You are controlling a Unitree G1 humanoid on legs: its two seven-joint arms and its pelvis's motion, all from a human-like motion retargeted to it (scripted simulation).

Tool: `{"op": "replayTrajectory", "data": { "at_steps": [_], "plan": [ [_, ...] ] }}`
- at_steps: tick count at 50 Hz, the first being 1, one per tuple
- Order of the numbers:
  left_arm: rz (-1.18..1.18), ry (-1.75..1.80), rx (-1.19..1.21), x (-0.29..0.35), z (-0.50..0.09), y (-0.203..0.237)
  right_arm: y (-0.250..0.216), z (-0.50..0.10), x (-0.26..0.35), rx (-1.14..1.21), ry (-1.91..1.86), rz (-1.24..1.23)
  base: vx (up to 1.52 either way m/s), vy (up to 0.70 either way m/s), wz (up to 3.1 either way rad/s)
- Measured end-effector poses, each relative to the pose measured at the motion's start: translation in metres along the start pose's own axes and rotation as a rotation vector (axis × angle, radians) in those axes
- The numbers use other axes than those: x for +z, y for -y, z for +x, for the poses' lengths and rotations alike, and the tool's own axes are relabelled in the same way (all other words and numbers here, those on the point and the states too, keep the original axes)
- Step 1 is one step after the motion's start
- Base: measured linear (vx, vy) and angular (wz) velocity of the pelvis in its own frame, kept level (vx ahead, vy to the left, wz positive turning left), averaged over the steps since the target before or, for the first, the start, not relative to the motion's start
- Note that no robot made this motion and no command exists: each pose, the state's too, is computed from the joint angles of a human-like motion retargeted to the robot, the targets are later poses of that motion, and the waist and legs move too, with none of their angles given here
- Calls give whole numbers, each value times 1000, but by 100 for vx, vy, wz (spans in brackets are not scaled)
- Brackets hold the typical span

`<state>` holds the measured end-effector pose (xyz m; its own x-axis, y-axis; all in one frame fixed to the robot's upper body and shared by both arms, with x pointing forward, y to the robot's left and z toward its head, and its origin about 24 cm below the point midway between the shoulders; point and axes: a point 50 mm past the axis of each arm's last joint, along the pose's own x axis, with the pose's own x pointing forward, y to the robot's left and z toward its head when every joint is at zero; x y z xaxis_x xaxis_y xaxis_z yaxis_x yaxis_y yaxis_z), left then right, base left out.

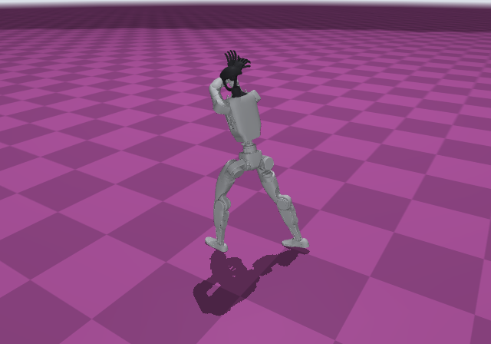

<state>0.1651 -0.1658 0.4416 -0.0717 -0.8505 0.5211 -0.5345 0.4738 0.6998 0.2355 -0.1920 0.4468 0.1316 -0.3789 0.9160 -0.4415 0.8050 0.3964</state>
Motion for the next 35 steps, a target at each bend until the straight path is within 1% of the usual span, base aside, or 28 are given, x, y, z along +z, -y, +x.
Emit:
{"op": "replayTrajectory", "data": {
  "at_steps": [2,3,4,5,6,7,8,10,12,14,15,16,19,21,24,26,28,30,31,33,35],
  "plan": [
    [55,-374,-40,-79,-26,13,3,14,-58,-57,-293,325,22,6,221],
    [56,-581,-32,-119,-50,15,3,15,-87,-97,-418,454,22,2,182],
    [7,-800,-10,-155,-80,15,-7,6,-119,-76,-622,454,23,-1,151],
    [-71,-1026,21,-185,-118,16,-16,-9,-148,-31,-853,374,25,-3,114],
    [-200,-1210,56,-208,-156,16,-33,-37,-171,100,-1081,220,26,-5,89],
    [-330,-1355,104,-224,-192,20,-40,-63,-188,201,-1255,56,29,-7,68],
    [-447,-1437,172,-233,-221,26,-42,-87,-199,274,-1352,-84,32,-8,65],
    [-516,-1483,324,-237,-272,45,-39,-132,-216,248,-1427,-176,37,-9,75],
    [-439,-1510,394,-231,-327,56,-51,-176,-224,213,-1464,-85,40,-8,120],
    [-503,-1606,441,-215,-394,65,-76,-228,-226,302,-1557,-31,37,-10,156],
    [-564,-1670,451,-202,-432,67,-90,-259,-225,377,-1626,-32,39,-11,169],
    [-660,-1730,483,-183,-458,82,-93,-292,-221,410,-1688,-76,41,-11,171],
    [-830,-1891,578,-113,-516,127,-87,-381,-197,419,-1842,-111,44,-12,154],
    [-891,-1980,620,-65,-531,154,-74,-419,-176,402,-1903,-88,45,-13,125],
    [-958,-2069,737,-12,-538,177,-53,-445,-153,477,-1925,-82,46,-14,129],
    [-1009,-2092,886,6,-539,180,-46,-448,-147,565,-1910,-101,48,-19,155],
    [-1048,-2061,1076,7,-535,176,-48,-442,-147,625,-1859,-124,50,-26,184],
    [-1023,-1939,1245,-14,-521,159,-62,-417,-153,643,-1750,-112,52,-36,208],
    [-985,-1818,1300,-35,-507,142,-73,-392,-158,666,-1648,-93,51,-44,201],
    [-913,-1523,1374,-77,-472,95,-101,-332,-164,739,-1399,-58,49,-52,176],
    [-829,-1185,1395,-110,-429,35,-132,-258,-158,846,-1088,-50,45,-58,129]
  ]
}}
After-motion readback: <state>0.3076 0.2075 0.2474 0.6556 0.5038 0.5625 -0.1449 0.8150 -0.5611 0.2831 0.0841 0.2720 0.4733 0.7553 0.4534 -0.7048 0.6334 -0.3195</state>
